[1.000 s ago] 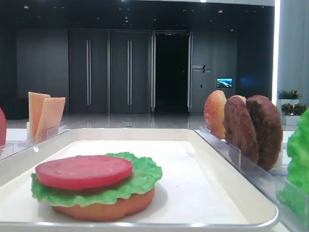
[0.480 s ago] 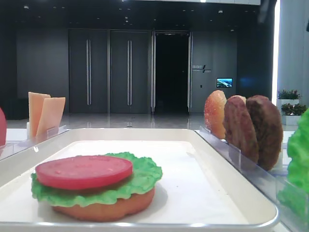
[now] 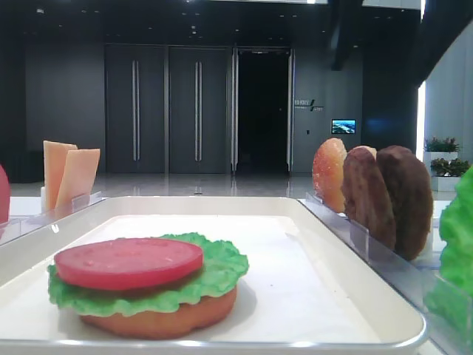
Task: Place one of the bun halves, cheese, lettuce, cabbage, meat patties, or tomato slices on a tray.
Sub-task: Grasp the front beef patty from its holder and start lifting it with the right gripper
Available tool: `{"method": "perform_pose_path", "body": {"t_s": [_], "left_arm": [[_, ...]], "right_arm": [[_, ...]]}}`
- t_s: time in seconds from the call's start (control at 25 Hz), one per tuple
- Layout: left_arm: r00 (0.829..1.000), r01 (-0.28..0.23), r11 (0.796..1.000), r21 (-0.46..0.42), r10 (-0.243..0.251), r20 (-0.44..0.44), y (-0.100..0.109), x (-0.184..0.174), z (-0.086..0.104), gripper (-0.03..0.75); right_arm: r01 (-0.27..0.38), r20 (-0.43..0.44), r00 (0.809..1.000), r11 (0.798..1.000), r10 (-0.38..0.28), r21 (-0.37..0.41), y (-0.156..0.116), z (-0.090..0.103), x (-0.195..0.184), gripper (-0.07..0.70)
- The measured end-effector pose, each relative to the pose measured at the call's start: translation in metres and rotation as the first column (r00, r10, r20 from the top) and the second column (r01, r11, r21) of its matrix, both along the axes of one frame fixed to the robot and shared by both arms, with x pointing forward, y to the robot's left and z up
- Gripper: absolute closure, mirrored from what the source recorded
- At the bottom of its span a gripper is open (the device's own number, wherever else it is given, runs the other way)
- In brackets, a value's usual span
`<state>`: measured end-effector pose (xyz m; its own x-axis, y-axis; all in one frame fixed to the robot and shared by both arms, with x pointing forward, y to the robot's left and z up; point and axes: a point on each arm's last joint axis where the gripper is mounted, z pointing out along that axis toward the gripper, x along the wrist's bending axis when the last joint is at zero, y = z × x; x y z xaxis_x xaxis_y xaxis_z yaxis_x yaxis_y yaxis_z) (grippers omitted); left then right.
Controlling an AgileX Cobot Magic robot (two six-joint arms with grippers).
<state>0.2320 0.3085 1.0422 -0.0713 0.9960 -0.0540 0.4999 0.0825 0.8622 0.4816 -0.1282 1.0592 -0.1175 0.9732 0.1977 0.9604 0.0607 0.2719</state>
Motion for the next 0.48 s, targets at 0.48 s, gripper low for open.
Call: {"method": "perform_pose_path", "body": {"t_s": [0.48], "left_arm": [[1.0,0.0,1.0,0.0,0.0,0.0,0.0,0.0,0.0,0.37]], "right_arm": [[-0.022,-0.042,0.999,1.0,0.021,-0.019,0.026,-0.018,0.013,0.161]]}}
